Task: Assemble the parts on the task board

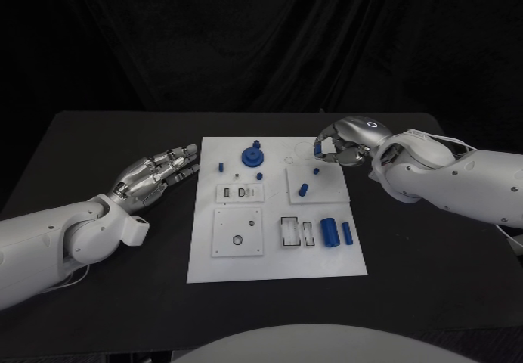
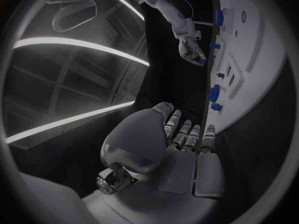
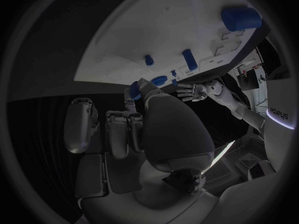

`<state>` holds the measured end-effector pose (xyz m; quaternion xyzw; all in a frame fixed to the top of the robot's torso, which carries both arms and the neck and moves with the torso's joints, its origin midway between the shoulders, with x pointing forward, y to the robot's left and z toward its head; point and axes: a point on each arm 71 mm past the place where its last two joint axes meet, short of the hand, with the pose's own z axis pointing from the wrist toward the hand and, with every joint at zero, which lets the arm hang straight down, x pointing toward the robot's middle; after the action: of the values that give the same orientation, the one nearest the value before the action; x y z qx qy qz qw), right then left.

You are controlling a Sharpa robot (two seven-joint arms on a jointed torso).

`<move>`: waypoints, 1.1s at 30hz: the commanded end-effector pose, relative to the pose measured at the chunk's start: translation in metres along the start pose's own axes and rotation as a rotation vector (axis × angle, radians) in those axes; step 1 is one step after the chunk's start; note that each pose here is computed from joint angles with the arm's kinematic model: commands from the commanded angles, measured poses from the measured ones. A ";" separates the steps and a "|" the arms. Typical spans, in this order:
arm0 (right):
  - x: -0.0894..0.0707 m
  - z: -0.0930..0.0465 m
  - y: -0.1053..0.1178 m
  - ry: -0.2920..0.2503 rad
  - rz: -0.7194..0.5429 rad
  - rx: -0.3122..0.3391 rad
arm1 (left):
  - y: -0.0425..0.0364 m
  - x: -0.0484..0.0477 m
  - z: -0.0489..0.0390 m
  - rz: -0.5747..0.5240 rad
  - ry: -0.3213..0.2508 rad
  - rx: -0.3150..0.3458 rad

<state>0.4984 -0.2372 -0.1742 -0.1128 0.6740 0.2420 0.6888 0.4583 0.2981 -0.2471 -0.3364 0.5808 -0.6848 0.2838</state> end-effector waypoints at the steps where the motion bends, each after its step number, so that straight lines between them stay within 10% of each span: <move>1: -0.005 -0.002 0.021 -0.045 0.026 -0.048 | -0.0067 0.0025 0.0005 -0.010 0.008 0.103; 13: 0.018 0.002 0.096 0.072 0.105 -0.157 | -0.0054 0.0041 0.0028 -0.008 0.008 0.097; 33: 0.059 0.031 0.127 0.106 0.011 -0.157 | -0.0031 0.0074 0.0081 -0.017 0.024 0.092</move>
<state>0.4608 -0.1010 -0.2070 -0.1751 0.6860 0.3127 0.6332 0.4608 0.2886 -0.2483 -0.3326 0.5814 -0.6885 0.2780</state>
